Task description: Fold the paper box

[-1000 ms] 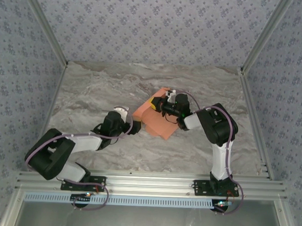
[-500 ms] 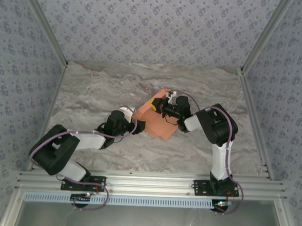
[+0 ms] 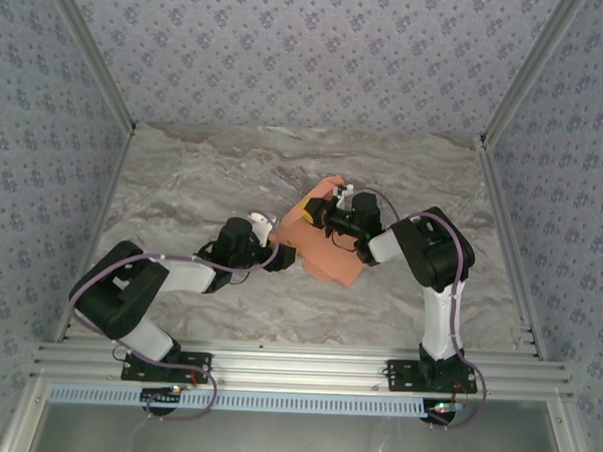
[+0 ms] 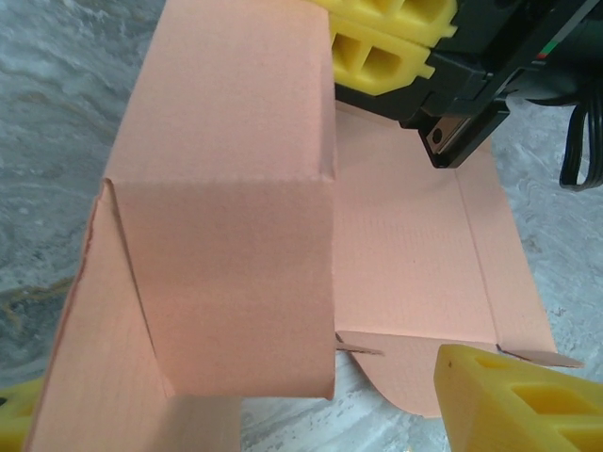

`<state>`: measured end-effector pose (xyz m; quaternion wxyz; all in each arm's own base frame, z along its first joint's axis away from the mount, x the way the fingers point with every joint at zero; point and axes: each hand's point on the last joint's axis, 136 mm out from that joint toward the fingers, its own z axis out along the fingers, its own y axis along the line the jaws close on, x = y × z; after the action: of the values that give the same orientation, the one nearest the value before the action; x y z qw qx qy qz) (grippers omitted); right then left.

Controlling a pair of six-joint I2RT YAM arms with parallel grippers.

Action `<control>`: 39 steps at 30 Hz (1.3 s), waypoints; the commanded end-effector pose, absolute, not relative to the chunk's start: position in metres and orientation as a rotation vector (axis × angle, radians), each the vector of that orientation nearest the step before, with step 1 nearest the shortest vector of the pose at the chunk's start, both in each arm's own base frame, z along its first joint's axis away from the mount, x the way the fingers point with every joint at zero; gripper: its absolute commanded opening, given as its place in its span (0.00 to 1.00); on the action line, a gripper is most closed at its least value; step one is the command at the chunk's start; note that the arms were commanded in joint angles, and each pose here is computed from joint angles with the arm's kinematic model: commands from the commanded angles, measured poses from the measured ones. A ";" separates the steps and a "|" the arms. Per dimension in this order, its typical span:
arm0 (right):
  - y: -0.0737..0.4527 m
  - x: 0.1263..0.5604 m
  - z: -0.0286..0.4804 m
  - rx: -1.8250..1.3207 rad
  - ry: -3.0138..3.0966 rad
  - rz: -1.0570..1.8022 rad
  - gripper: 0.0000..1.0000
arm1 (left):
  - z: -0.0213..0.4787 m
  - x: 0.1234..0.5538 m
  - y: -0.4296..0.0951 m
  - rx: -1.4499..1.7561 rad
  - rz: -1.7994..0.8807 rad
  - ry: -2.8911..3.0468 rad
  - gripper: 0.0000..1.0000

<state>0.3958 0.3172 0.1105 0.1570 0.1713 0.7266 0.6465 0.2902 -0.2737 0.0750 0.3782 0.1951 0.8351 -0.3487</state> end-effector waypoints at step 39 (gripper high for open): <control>0.339 0.416 0.119 0.444 2.045 1.986 0.04 | 0.096 0.340 -0.166 0.037 -0.633 2.183 0.99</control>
<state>0.4165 0.3345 0.1212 0.1390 0.1552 0.7031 0.6799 0.3296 -0.1415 0.0678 0.3911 -0.0136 0.9004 -0.1902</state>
